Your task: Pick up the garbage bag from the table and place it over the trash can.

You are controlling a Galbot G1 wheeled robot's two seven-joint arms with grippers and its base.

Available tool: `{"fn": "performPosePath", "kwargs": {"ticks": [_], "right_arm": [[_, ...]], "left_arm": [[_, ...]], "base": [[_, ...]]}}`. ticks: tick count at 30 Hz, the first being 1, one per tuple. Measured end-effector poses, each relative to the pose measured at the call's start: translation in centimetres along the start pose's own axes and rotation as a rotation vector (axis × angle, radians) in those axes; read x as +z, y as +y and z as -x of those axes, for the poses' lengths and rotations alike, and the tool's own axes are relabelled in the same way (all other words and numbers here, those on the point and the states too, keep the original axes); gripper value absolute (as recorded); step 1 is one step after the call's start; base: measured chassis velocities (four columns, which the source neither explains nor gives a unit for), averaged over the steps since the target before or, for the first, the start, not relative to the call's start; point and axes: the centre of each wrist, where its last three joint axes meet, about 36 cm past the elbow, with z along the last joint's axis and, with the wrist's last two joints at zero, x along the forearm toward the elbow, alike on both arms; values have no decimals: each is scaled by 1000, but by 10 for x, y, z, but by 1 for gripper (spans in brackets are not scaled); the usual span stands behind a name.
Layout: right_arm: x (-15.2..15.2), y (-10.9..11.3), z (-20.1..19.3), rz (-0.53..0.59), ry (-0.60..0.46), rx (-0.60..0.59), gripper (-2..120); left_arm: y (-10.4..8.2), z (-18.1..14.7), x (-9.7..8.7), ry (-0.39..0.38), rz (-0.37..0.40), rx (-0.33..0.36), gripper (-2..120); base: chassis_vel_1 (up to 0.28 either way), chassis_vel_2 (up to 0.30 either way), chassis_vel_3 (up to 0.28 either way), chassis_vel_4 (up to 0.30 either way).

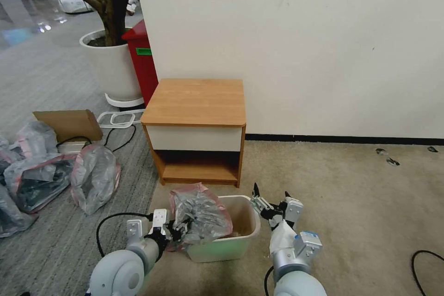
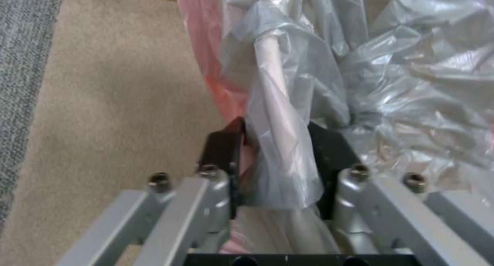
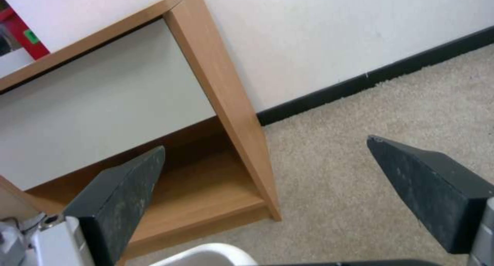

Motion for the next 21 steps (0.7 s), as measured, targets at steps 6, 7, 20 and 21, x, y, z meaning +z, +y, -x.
{"fn": "performPosePath", "kwargs": {"ticks": [6, 7, 20, 21], "right_arm": [[2, 2, -1, 1, 0, -4, 100], [2, 2, -1, 1, 0, -5, 100], [-8, -1, -8, 15, -32, -200, 100], [-12, -4, -12, 19, -31, -304, 100]], "left_arm": [[2, 4, 1, -1, 19, -26, 5], [2, 6, 2, -11, 31, -41, 0], [-1, 2, 17, -194, 75, -72, 0], [0, 1, 20, -257, 95, -64, 0]], "base": [[0, 0, 0, 0], [0, 0, 0, 0], [0, 0, 0, 0], [0, 0, 0, 0]]}}
